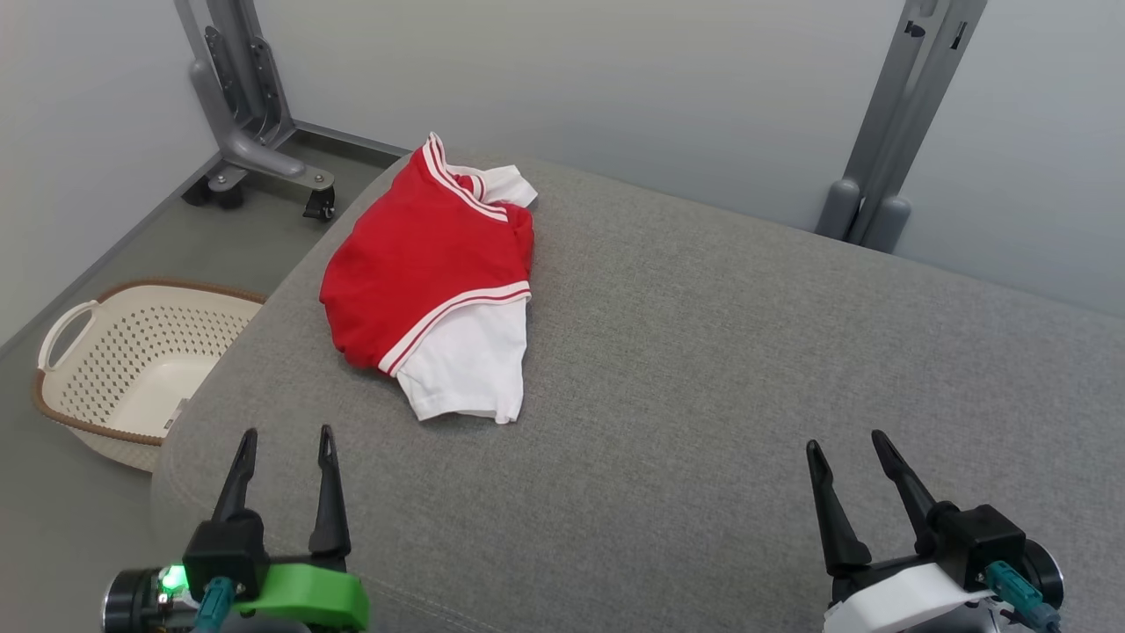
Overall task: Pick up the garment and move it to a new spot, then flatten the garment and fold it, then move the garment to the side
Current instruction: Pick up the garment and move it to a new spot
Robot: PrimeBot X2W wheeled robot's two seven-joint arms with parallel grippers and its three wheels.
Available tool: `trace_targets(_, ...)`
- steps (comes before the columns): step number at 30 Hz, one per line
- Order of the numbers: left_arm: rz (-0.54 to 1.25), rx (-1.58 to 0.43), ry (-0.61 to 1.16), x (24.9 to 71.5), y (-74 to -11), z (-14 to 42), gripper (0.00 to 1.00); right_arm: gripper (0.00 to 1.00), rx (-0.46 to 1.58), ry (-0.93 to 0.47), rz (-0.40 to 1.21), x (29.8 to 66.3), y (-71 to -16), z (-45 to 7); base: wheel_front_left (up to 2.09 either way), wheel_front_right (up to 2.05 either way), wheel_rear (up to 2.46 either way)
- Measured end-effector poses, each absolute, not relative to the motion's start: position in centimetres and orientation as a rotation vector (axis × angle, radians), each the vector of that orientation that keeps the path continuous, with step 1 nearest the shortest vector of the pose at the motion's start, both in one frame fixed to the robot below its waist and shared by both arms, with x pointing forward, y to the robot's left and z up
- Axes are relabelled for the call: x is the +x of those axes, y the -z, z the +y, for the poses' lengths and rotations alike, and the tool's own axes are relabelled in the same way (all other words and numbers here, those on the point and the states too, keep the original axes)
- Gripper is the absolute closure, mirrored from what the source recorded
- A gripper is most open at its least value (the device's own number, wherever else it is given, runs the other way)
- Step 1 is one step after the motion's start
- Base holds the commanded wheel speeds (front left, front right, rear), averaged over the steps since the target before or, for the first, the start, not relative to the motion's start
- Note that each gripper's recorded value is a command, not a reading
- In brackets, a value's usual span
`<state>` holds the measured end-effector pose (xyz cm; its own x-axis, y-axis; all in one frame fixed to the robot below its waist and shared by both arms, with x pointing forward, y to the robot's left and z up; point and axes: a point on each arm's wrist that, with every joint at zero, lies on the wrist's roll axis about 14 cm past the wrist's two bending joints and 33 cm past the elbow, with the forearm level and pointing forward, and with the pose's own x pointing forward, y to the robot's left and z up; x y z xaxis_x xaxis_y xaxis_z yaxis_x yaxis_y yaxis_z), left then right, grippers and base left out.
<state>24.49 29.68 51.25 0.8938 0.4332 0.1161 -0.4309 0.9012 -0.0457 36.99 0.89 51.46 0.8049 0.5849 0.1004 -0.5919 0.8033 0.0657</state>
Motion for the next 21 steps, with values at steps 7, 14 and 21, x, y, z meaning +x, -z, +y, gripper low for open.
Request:
trace_targets(7, -0.276, 0.099, -0.421, 30.0, -58.3, 31.9, 0.00, 0.00, 0.054, -0.667, -0.121, 39.2, -52.2, 1.3, 0.00, 0.00, 0.00)
trace_targets(14, -0.120, 0.226, -0.315, 38.2, -59.5, 34.1, 0.00, 0.00, 0.015, -0.644, -0.096, 42.4, -50.2, -0.4, 0.00, 0.00, 0.00)
trace_targets(21, 0.092, 0.266, -0.180, 47.5, -59.4, 32.8, 0.00, 0.00, -0.004, -0.593, -0.082, 45.9, -48.3, -2.7, 0.00, 0.00, 0.00)
